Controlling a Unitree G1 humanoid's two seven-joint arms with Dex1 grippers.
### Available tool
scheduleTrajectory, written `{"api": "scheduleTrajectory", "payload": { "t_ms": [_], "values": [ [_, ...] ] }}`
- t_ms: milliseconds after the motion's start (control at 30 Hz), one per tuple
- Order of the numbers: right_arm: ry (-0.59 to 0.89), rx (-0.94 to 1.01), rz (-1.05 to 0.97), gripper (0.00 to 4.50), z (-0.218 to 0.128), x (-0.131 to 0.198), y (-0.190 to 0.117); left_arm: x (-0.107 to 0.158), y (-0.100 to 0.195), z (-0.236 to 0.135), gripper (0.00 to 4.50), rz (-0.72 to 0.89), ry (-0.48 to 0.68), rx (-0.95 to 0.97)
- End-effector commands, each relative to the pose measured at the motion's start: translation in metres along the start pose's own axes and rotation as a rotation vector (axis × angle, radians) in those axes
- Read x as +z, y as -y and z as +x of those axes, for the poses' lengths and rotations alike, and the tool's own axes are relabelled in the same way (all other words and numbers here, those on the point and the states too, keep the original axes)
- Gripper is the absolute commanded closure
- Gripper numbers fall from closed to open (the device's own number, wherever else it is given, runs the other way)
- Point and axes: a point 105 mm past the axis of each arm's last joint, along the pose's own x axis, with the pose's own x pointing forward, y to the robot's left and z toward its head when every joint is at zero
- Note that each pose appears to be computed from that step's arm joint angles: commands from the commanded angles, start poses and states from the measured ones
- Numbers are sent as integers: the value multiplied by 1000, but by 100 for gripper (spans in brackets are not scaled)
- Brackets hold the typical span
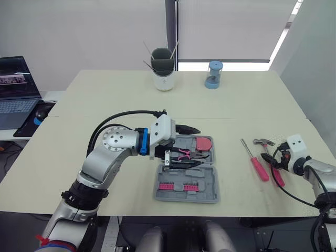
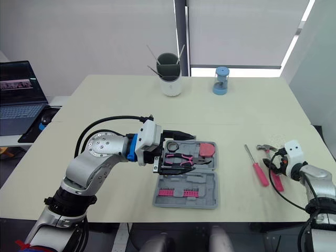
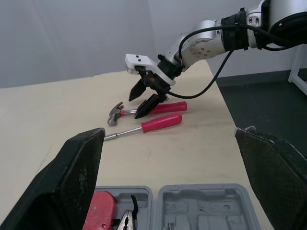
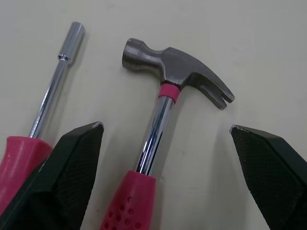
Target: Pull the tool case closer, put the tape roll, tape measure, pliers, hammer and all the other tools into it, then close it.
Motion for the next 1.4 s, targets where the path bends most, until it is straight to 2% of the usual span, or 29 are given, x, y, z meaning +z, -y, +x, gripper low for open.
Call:
{"api": "scheduleTrajectory", "payload": {
  "t_ms": [33, 467, 567, 900, 967, 1233, 1400],
  "values": [
    [29, -33, -16, 124, 3, 11, 6, 14, -2, 4, 0, 47, 17, -4],
    [18, -25, -2, 124, 13, 11, 1, 20, -7, 9, 0, 67, 9, -13],
    [20, -16, 4, 177, 14, 11, -3, 20, -8, 8, 0, 73, 5, -12],
    [31, -36, 28, 407, 16, 11, -4, 18, -8, 9, 0, 80, 1, -10],
    [36, -47, 34, 430, 15, 13, -2, 17, -8, 10, 0, 80, 1, -8],
    [128, -114, 104, 430, -7, 44, 7, 14, -6, 7, 0, 77, -5, 4],
    [186, -63, 130, 430, -34, 74, -28, 10, -5, 3, 0, 71, -14, 13]
  ]
}}
